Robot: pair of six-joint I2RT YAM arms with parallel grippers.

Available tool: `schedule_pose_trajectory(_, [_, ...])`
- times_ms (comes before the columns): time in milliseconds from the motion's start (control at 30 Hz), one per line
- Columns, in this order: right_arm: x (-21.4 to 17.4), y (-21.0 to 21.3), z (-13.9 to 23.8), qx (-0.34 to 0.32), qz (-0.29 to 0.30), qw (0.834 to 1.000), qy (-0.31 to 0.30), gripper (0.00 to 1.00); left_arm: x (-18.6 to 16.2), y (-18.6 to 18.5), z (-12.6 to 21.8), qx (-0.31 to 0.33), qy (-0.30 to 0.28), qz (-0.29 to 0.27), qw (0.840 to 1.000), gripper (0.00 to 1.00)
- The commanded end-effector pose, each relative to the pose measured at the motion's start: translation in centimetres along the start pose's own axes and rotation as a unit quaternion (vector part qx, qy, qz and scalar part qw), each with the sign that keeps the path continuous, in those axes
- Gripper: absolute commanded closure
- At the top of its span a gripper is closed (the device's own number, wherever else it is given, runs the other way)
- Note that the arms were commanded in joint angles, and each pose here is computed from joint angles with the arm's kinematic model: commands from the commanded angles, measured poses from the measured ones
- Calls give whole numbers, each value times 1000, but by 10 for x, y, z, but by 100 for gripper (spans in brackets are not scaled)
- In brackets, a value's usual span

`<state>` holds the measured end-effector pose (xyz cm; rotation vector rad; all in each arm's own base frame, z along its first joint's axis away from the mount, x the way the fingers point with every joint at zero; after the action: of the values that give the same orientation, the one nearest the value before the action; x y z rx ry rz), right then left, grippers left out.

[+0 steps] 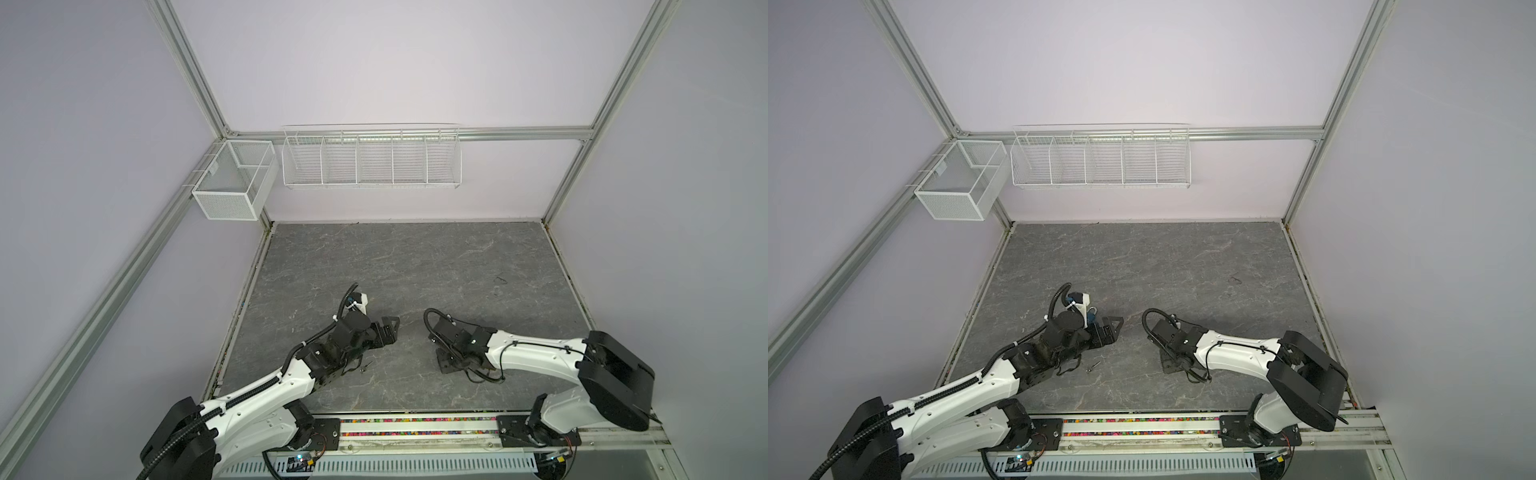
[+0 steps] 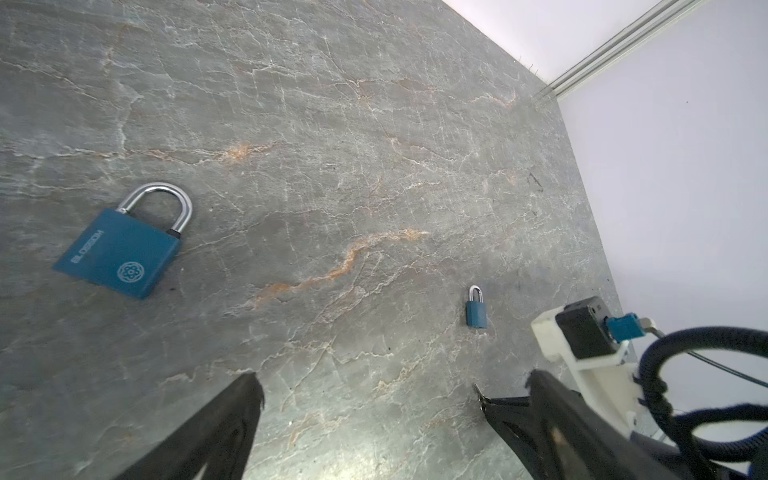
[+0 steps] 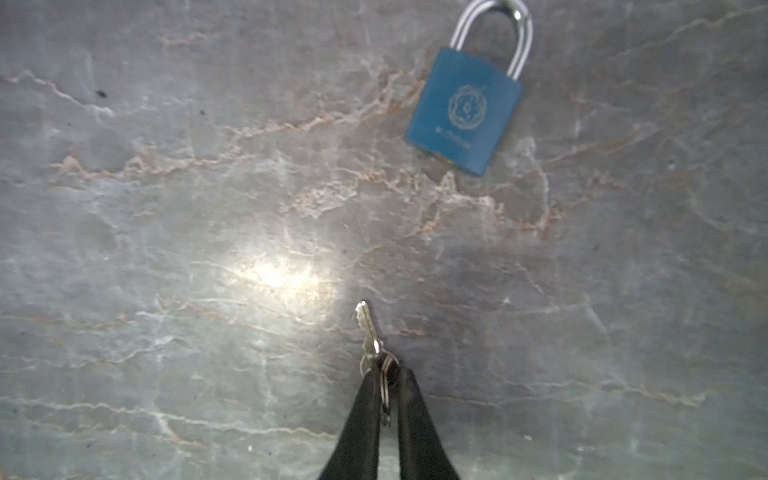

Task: Unlock with the key
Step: 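Lower the right gripper onto the silver key ring and close on it, then lift the keys with the right gripper while the left gripper moves toward it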

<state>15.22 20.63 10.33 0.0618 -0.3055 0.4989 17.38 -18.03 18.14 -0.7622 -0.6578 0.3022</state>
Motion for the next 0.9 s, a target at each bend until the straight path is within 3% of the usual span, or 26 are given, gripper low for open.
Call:
schedule_pose_trajectory(0, [-8, -3, -2, -13, 16, 1000, 5, 91, 7, -13, 3, -18, -16, 14, 1000, 1])
schedule_pose_trajectory(433, [4, -4, 24, 25, 36, 993, -111, 94, 9, -19, 15, -64, -16, 96, 993, 1])
schedule_pose_trajectory(700, [22, -3, 58, 47, 50, 977, -203, 94, 14, -40, 17, -129, -1, 159, 979, 5])
schedule_pose_trajectory(867, [42, 3, 85, 65, 58, 963, -254, 94, 19, -60, 13, -149, 16, 148, 978, 9])
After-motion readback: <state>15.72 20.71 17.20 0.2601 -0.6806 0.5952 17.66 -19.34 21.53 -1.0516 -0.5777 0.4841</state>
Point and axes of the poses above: each gripper's point midway between its finger pads, its own z axis back along the fingers, its own y axis along the line the jaws close on, x = y × z, the point moved 9 cm from there along z, back along the fingers, and after that the axes turned 15 degrees about z, right-handed, at the moved point
